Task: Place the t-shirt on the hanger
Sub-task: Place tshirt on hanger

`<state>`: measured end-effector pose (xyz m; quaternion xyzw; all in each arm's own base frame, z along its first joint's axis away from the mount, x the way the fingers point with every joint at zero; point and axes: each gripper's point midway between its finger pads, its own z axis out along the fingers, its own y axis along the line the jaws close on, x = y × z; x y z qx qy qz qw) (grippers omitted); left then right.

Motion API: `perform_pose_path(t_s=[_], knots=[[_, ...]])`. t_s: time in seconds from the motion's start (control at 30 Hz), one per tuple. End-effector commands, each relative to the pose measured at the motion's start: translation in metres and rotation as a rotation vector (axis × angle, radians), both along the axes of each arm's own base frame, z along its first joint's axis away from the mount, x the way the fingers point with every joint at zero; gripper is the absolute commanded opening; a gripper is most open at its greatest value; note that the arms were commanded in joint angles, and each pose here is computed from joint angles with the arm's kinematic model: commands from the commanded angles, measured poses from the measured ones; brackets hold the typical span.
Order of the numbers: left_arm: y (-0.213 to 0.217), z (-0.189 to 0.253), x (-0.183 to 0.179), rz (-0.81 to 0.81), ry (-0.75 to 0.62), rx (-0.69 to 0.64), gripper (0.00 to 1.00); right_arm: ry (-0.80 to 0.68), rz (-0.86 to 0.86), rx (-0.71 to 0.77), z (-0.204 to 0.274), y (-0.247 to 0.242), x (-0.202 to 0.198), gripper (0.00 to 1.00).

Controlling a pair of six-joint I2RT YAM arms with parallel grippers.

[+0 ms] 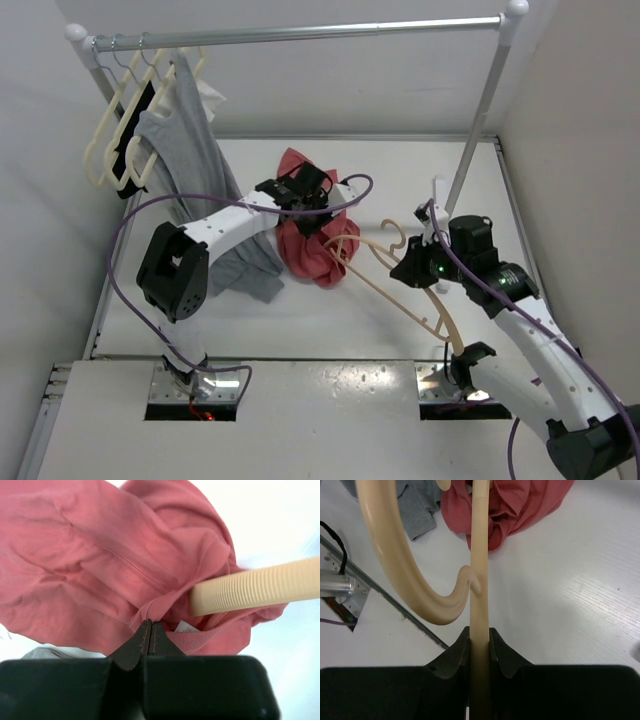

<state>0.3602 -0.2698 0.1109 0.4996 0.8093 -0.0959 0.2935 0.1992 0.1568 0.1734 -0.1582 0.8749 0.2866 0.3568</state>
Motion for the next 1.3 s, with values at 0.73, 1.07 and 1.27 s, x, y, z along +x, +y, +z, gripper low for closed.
perform_pose_path(t_s=[0.73, 1.07, 1.27], knots=[[-0.05, 0.094, -0.005, -0.011, 0.064, -0.33, 0.0, -0.132, -0.29, 0.194, 0.019, 0.031, 0.131, 0.0], [-0.045, 0.09, -0.009, -0.046, 0.057, -0.296, 0.0, -0.044, -0.467, 0.459, 0.014, 0.058, 0.19, 0.0], [-0.039, 0.09, -0.019, -0.109, 0.052, -0.268, 0.0, -0.114, -0.595, 0.505, 0.034, 0.052, 0.233, 0.0]])
